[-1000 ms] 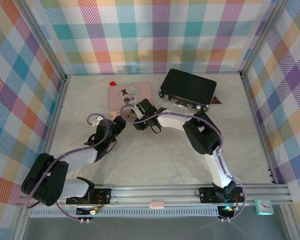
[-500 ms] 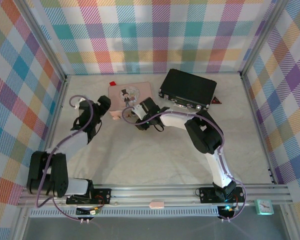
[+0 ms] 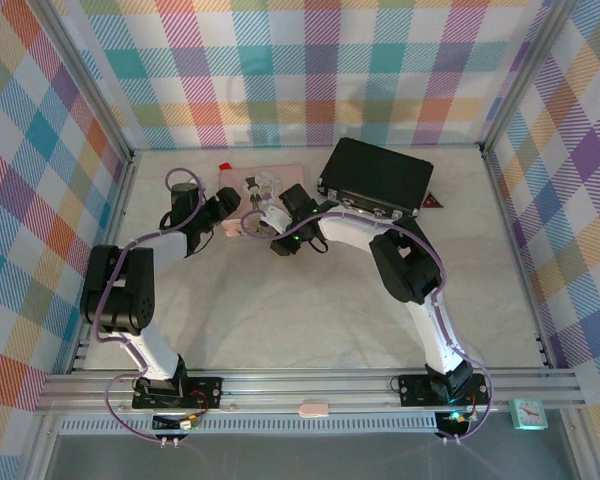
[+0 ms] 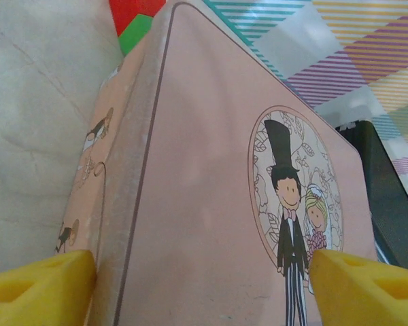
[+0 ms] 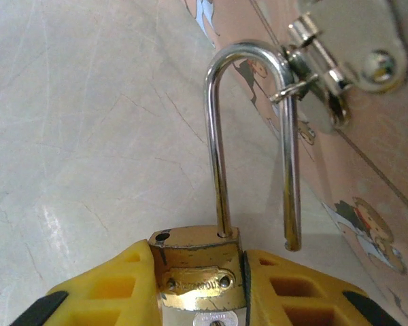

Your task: Unlock a padlock with a key

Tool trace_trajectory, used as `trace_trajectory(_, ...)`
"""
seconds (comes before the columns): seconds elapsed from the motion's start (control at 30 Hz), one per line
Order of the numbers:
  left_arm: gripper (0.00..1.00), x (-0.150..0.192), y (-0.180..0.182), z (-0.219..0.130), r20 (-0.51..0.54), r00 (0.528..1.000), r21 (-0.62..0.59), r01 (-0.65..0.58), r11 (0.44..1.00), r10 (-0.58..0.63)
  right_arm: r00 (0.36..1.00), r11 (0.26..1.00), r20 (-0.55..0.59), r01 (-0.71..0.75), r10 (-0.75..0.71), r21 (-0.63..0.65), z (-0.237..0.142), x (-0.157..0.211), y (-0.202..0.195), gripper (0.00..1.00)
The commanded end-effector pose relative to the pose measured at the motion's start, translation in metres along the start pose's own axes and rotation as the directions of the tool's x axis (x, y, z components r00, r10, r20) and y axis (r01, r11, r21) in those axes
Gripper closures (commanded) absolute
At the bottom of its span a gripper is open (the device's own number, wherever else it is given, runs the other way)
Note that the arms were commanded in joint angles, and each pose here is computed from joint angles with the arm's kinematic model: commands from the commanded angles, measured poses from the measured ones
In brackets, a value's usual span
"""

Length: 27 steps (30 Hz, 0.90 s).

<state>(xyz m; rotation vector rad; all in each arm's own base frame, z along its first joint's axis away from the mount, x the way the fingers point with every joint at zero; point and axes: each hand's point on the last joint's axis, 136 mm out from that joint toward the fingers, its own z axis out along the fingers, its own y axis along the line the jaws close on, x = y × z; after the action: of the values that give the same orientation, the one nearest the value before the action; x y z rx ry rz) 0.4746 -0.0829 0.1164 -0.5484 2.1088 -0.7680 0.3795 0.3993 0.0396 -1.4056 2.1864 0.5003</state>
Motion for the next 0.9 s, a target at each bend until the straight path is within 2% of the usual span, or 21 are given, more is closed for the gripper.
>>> trace_trajectory(0.0, 0.22, 0.003, -0.023, 0.006, -0.042, 0.999, 0.117, -0.027, 0.993, 0.033, 0.998, 0.998, 0.039, 0.045, -0.044, -0.036, 0.001, -0.015, 0.006, 0.90)
trace_trajectory(0.17, 0.25, 0.022, -0.030, 0.006, -0.076, 0.996, 0.140, -0.031, 0.990, 0.042, 0.998, 1.000, 0.063, 0.016, -0.017, 0.019, 0.001, -0.026, -0.006, 0.90)
trace_trajectory(0.3, 0.24, 0.023, -0.031, -0.004, -0.077, 0.996, 0.131, -0.032, 0.991, 0.042, 0.997, 1.000, 0.081, 0.009, -0.011, 0.021, -0.004, -0.032, -0.006, 0.90)
trace_trajectory(0.6, 0.13, 0.007, -0.033, -0.063, -0.037, 0.997, 0.034, -0.069, 0.997, 0.070, 0.992, 0.999, 0.119, -0.046, 0.044, 0.014, -0.013, -0.031, -0.001, 0.94)
trace_trajectory(0.7, 0.13, 0.012, -0.036, -0.080, -0.054, 0.996, 0.041, -0.066, 0.997, 0.068, 0.993, 0.999, 0.114, -0.046, 0.043, 0.022, -0.014, -0.030, -0.002, 0.95)
trace_trajectory(0.87, 0.18, 0.036, -0.043, -0.100, -0.085, 0.996, 0.089, -0.015, 0.996, 0.023, 0.992, 0.999, 0.118, -0.049, 0.047, 0.020, -0.019, -0.031, -0.001, 0.95)
